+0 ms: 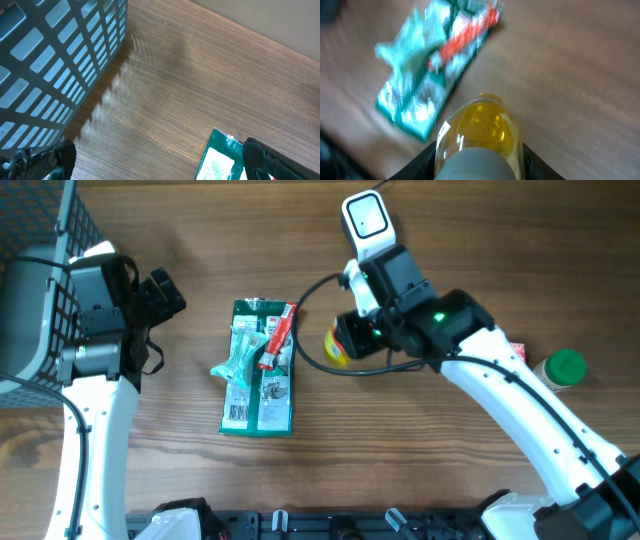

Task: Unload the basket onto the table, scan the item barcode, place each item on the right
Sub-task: 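Move the right gripper over the yellow oil bottle and lower, then close the right gripper on the oil bottle and lift it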

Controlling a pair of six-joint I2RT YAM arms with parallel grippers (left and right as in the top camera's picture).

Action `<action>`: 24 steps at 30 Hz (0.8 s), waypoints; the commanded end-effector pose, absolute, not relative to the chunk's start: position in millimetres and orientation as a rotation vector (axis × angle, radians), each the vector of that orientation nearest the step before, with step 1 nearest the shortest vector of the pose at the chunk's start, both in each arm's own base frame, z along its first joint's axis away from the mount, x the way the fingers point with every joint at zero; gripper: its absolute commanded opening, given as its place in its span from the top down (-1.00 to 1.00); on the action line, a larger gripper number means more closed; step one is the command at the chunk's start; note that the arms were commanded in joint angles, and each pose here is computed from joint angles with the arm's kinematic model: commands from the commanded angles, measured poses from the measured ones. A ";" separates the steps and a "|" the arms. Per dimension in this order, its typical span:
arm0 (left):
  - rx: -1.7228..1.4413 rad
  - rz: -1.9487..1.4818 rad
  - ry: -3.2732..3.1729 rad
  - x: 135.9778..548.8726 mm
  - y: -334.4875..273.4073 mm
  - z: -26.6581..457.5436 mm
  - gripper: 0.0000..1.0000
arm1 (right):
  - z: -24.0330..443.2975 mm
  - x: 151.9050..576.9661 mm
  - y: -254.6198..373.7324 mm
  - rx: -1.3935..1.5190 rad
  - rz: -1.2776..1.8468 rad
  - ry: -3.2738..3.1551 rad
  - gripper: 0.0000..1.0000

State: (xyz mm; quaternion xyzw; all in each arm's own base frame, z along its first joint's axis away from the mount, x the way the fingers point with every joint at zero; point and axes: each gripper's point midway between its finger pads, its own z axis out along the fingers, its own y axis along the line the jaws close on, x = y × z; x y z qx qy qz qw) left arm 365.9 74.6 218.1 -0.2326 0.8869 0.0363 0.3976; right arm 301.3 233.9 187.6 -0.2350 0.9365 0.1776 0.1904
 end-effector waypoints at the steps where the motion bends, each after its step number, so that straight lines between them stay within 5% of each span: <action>1: -0.589 0.109 2.236 366.9 78.8 221.5 -1.00 | 182.2 297.5 226.2 -0.868 0.487 2.587 0.10; 8: -0.589 0.109 2.236 367.0 78.8 221.6 -1.00 | 170.7 319.5 185.1 -0.796 0.125 2.613 0.20; 24: -0.589 0.109 2.236 366.9 78.8 221.5 -1.00 | 111.4 306.3 193.6 -0.911 0.212 2.607 0.18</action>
